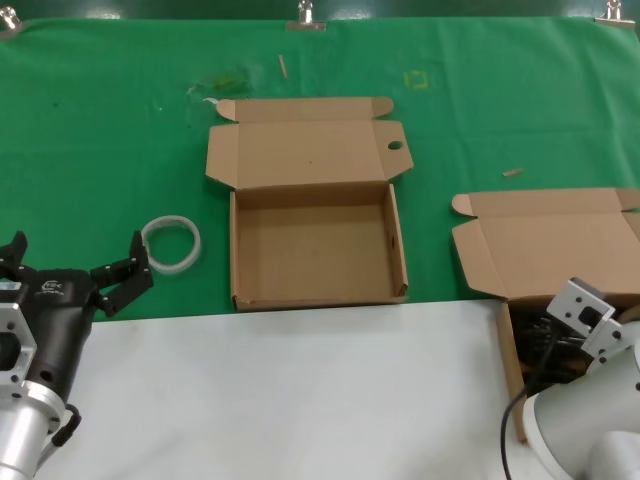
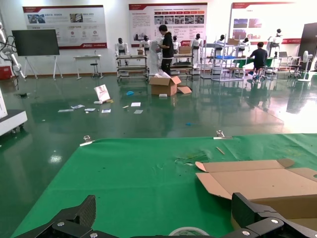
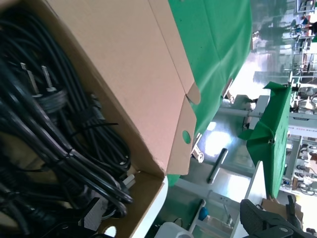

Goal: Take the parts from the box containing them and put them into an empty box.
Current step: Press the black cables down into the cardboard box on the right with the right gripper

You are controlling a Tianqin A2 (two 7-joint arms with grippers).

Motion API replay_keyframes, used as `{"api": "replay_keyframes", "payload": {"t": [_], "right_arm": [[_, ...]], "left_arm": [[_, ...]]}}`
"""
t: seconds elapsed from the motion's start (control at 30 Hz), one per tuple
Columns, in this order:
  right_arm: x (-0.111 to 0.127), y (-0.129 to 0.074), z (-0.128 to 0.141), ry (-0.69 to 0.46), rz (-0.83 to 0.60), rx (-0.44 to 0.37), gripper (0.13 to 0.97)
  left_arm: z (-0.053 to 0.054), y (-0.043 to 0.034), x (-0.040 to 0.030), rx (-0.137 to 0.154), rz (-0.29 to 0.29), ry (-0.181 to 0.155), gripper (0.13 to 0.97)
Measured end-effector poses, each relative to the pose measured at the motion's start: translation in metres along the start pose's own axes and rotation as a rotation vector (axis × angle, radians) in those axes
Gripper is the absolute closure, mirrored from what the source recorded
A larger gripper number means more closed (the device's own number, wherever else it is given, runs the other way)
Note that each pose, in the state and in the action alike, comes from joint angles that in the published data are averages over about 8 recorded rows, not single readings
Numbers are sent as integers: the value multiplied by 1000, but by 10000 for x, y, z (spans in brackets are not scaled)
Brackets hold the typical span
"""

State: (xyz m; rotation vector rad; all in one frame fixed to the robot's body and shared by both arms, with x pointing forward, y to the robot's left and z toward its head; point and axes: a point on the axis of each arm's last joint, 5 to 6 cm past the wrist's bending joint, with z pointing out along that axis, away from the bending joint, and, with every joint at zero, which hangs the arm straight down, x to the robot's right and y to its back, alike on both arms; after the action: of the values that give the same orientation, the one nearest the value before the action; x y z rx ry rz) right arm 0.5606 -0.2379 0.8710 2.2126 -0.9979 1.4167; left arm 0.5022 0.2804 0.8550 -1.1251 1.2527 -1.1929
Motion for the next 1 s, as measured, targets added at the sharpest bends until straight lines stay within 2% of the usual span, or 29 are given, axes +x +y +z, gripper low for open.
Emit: {"api": "replay_keyframes", "payload": {"t": [0.47, 1.0], "right_arm": [[-195, -57, -24, -44, 18, 30, 130], [-345, -187, 142, -82, 21, 49, 140]], "left_arm": [[0, 0, 0, 0, 0, 0, 132], [0, 0, 0, 0, 0, 0, 132]]}}
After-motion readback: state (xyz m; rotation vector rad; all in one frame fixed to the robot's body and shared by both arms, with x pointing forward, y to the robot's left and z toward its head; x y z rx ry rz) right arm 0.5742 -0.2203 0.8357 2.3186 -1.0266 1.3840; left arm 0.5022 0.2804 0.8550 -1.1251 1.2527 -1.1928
